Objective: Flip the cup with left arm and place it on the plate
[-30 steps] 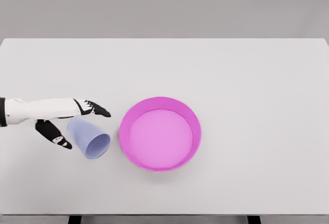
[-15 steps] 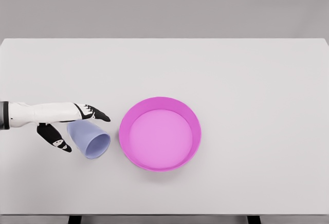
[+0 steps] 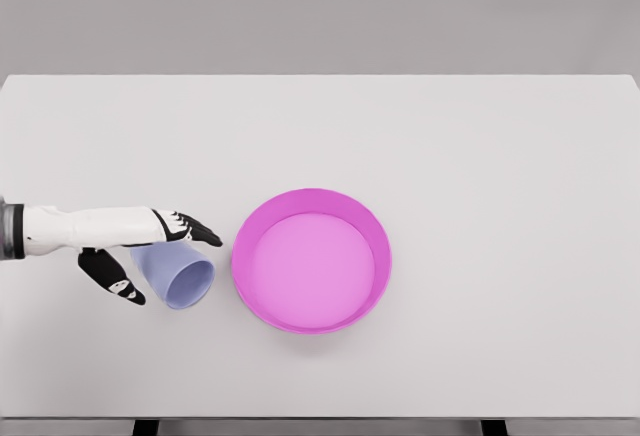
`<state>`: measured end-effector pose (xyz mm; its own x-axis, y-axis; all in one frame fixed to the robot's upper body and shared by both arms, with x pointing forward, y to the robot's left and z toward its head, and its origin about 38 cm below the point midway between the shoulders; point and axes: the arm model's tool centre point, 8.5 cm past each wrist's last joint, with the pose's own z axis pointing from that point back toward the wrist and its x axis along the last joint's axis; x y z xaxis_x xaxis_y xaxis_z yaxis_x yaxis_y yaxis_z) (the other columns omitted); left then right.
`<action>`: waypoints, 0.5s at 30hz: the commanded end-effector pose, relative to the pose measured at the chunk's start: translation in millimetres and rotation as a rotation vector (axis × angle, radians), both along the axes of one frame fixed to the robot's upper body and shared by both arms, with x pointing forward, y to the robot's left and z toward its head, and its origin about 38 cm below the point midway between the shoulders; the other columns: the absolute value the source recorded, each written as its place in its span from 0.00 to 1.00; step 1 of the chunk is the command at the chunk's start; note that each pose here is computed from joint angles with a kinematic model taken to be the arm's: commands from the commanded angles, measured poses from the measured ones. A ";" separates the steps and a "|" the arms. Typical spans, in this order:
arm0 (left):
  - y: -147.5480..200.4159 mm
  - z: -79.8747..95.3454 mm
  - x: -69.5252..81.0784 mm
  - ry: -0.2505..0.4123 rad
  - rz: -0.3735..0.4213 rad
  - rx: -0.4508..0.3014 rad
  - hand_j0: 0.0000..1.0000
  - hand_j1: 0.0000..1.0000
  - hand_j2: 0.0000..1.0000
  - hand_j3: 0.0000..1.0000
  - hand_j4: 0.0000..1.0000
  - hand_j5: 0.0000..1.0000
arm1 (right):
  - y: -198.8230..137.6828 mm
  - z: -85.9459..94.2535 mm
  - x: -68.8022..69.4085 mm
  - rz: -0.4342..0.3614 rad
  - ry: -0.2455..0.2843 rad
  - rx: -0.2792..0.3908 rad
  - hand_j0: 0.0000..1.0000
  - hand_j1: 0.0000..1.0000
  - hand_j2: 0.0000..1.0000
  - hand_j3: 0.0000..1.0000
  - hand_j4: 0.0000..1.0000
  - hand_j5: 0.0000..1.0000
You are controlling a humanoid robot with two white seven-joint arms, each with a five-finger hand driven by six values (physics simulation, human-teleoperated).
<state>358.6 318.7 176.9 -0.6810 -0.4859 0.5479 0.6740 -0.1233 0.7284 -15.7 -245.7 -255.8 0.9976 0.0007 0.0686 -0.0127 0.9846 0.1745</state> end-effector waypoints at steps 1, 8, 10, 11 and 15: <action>3.2 -1.5 1.7 0.001 0.012 0.008 1.00 1.00 1.00 1.00 1.00 1.00 | 0.0 0.0 0.3 -0.001 -0.001 0.000 1.00 1.00 1.00 1.00 1.00 1.00; -1.8 -13.7 9.3 0.005 0.020 0.008 1.00 1.00 1.00 1.00 1.00 1.00 | 0.0 0.0 0.3 0.001 -0.001 0.000 1.00 1.00 1.00 1.00 1.00 1.00; -1.4 -15.0 8.8 0.007 0.021 0.010 1.00 1.00 1.00 1.00 1.00 1.00 | 0.0 0.0 0.3 0.001 -0.001 0.000 1.00 1.00 1.00 1.00 1.00 1.00; -1.4 -16.0 8.3 0.010 0.020 0.011 1.00 1.00 1.00 1.00 1.00 1.00 | 0.0 0.0 0.3 0.001 -0.001 0.000 1.00 1.00 1.00 1.00 1.00 1.00; -0.2 -19.9 5.5 0.021 0.024 0.010 0.92 0.92 0.92 0.92 0.92 0.92 | 0.0 0.0 0.3 0.001 -0.001 0.000 1.00 1.00 1.00 1.00 1.00 1.00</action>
